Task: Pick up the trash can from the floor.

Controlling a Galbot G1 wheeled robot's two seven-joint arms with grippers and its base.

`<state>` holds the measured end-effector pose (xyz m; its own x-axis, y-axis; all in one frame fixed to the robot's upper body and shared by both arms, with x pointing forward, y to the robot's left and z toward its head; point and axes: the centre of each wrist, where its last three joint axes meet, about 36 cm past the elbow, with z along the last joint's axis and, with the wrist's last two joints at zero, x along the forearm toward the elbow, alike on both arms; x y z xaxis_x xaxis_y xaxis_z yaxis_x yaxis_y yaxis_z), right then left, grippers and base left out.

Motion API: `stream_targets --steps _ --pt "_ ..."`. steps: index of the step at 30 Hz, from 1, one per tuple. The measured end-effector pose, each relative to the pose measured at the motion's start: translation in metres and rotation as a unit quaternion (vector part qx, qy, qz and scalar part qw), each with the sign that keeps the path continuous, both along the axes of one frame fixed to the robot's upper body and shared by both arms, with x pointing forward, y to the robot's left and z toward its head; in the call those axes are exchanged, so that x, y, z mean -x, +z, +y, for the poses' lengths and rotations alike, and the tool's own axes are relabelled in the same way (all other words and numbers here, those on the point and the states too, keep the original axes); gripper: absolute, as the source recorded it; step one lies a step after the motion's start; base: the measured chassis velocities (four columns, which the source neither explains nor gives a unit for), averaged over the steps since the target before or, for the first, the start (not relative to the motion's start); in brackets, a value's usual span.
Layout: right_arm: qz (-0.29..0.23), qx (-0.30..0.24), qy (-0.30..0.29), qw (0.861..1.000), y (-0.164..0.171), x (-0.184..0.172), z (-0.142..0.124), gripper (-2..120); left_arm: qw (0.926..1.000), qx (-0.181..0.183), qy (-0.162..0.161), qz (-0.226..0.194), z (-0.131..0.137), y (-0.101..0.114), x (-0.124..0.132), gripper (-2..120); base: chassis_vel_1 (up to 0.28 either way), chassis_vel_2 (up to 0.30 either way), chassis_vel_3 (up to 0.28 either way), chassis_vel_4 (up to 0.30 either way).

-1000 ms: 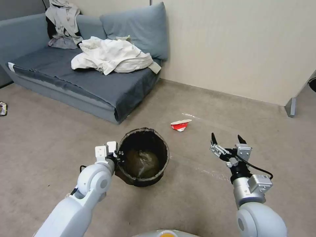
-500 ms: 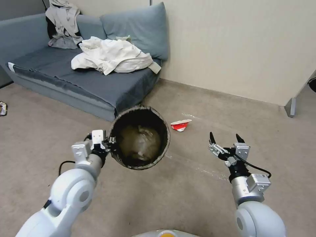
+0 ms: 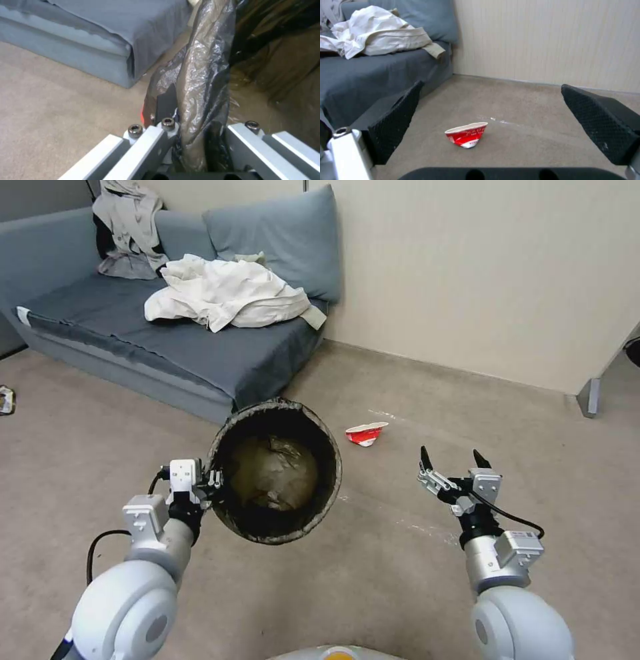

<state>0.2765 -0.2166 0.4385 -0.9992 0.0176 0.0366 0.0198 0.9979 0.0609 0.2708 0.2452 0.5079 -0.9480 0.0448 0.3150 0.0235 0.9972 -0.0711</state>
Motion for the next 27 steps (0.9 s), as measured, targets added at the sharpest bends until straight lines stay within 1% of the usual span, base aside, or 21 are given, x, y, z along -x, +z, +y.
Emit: stream_targets --steps 13,27 --pt "0.0 0.001 -0.002 1.0 0.0001 0.0005 -0.0007 100 0.9999 -0.009 -0.007 -0.009 -0.0033 -0.0013 0.0025 1 0.0 0.0 0.0 0.0" --pt "0.0 0.001 -0.001 1.0 0.0004 0.0003 -0.0007 100 0.9999 -0.007 -0.007 -0.006 -0.0044 -0.002 0.0019 1 0.0 0.0 0.0 0.0"
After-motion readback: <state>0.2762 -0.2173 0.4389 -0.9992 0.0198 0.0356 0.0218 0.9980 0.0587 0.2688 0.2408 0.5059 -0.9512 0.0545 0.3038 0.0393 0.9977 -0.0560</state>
